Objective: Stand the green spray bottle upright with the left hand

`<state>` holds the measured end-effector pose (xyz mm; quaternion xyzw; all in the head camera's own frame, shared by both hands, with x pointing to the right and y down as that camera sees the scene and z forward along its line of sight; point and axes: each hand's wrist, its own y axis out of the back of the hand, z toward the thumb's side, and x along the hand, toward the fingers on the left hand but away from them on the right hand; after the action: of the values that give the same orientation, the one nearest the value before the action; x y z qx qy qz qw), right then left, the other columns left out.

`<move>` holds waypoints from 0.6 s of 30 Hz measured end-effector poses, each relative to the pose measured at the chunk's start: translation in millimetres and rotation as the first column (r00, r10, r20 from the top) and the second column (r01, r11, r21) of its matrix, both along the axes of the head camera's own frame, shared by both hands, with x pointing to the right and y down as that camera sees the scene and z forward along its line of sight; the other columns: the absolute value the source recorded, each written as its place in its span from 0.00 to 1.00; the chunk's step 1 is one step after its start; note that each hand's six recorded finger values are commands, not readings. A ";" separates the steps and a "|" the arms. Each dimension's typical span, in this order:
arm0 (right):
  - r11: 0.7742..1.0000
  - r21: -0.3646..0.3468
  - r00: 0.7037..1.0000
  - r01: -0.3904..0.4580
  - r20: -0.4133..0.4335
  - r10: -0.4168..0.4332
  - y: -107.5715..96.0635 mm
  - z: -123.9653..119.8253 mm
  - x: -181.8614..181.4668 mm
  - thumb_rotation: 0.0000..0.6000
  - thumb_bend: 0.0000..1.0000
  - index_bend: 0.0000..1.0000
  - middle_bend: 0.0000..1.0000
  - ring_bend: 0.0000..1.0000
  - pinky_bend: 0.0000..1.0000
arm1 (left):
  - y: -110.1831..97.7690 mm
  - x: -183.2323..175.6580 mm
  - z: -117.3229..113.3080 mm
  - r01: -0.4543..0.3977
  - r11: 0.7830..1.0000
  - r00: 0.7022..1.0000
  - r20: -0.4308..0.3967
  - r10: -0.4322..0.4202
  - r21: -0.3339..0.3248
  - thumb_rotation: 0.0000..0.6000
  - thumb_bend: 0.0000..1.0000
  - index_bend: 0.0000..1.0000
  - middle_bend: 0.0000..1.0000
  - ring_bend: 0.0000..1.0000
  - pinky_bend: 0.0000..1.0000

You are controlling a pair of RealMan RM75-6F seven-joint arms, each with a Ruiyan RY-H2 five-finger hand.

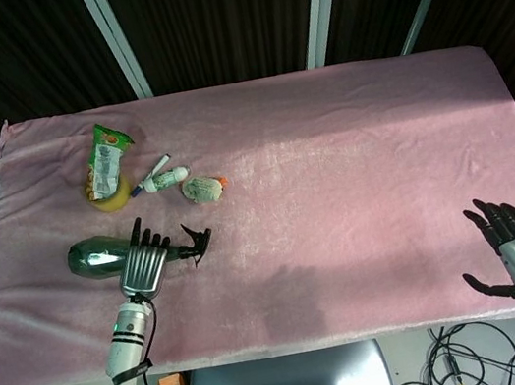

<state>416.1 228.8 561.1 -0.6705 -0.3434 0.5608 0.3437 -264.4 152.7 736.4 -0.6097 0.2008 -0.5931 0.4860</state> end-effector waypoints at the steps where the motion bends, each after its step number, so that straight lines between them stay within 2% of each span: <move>1: 1.000 0.000 1.000 0.001 0.000 -0.001 0.1 0.2 -0.2 1.00 0.37 0.00 0.00 0.00 0.00 | -0.9 0.3 -4.4 0.014 1.000 0.999 -0.033 -0.014 0.005 1.00 0.45 0.80 0.44 0.26 0.08; 4: 1.000 -0.003 1.000 0.003 -0.002 -0.003 0.7 1.2 -1.0 1.00 0.37 0.00 0.00 0.00 0.00 | -5.0 -0.4 -21.5 0.066 0.998 0.987 -0.151 -0.062 0.022 1.00 0.45 0.80 0.49 0.29 0.09; 7: 1.000 -0.006 1.000 0.006 -0.005 -0.006 1.1 2.4 -1.9 1.00 0.37 0.00 0.00 0.00 0.00 | -11.1 -4.0 -41.1 0.119 0.992 0.958 -0.268 -0.107 0.031 1.00 0.46 0.81 0.56 0.33 0.11; 10: 1.000 -0.011 1.000 0.010 -0.010 -0.010 1.7 4.5 -3.1 1.00 0.37 0.00 0.00 0.00 0.00 | -19.6 -10.1 -62.3 0.171 0.984 0.916 -0.374 -0.145 0.039 1.00 0.46 0.82 0.62 0.36 0.13; 14: 1.000 -0.018 1.000 0.014 -0.015 -0.015 2.4 7.2 -4.8 1.00 0.37 0.00 0.00 0.00 0.00 | -30.2 -17.9 -87.9 0.251 0.968 0.836 -0.509 -0.203 0.027 1.00 0.47 0.82 0.66 0.36 0.13; 16: 1.000 -0.019 1.000 0.015 -0.017 -0.015 2.5 8.0 -5.4 1.00 0.37 0.00 0.00 0.00 0.00 | -33.3 -20.3 -96.1 0.282 0.959 0.795 -0.560 -0.231 0.005 1.00 0.47 0.82 0.68 0.37 0.13; 18: 1.000 -0.020 1.000 0.016 -0.019 -0.016 2.6 8.7 -5.7 1.00 0.37 0.00 0.00 0.00 0.00 | -35.5 -22.2 -102.1 0.319 0.947 0.740 -0.614 -0.273 -0.037 1.00 0.47 0.82 0.69 0.37 0.13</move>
<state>410.4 231.5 569.8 -0.6712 -0.3293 0.5677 0.3447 -286.6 117.2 634.3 -0.7111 0.4620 -0.4258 0.3155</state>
